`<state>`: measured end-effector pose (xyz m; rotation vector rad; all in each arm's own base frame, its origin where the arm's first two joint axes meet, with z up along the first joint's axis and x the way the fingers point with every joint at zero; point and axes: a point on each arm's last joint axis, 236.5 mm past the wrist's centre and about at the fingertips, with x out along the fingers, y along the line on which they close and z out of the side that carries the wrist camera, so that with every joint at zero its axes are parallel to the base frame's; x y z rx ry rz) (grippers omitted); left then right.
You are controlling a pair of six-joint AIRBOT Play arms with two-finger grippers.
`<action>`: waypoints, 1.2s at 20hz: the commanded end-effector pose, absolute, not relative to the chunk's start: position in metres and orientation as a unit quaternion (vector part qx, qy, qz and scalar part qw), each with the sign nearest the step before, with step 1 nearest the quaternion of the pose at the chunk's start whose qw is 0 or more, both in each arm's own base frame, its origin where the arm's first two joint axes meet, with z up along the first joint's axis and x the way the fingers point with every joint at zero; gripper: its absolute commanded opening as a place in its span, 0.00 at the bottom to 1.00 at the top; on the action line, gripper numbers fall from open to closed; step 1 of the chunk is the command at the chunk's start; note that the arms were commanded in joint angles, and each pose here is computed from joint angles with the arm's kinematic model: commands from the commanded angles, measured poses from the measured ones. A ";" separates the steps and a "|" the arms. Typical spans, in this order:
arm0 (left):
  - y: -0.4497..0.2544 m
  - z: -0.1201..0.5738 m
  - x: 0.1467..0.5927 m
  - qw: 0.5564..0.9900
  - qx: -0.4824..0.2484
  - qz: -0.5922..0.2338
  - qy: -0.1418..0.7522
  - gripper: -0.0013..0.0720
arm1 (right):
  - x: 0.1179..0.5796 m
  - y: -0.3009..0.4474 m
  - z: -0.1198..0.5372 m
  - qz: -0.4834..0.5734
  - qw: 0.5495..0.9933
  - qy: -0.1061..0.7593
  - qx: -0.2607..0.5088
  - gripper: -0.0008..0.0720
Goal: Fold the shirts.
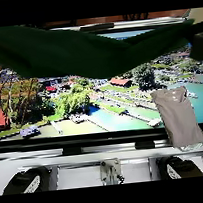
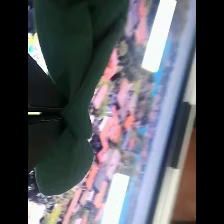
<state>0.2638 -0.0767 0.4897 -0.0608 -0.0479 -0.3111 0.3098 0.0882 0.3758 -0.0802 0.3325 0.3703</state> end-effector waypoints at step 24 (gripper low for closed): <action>-0.080 0.052 0.461 0.881 -0.227 -0.002 0.414 0.14 | 0.459 0.138 -0.019 0.134 0.800 0.530 0.247 0.14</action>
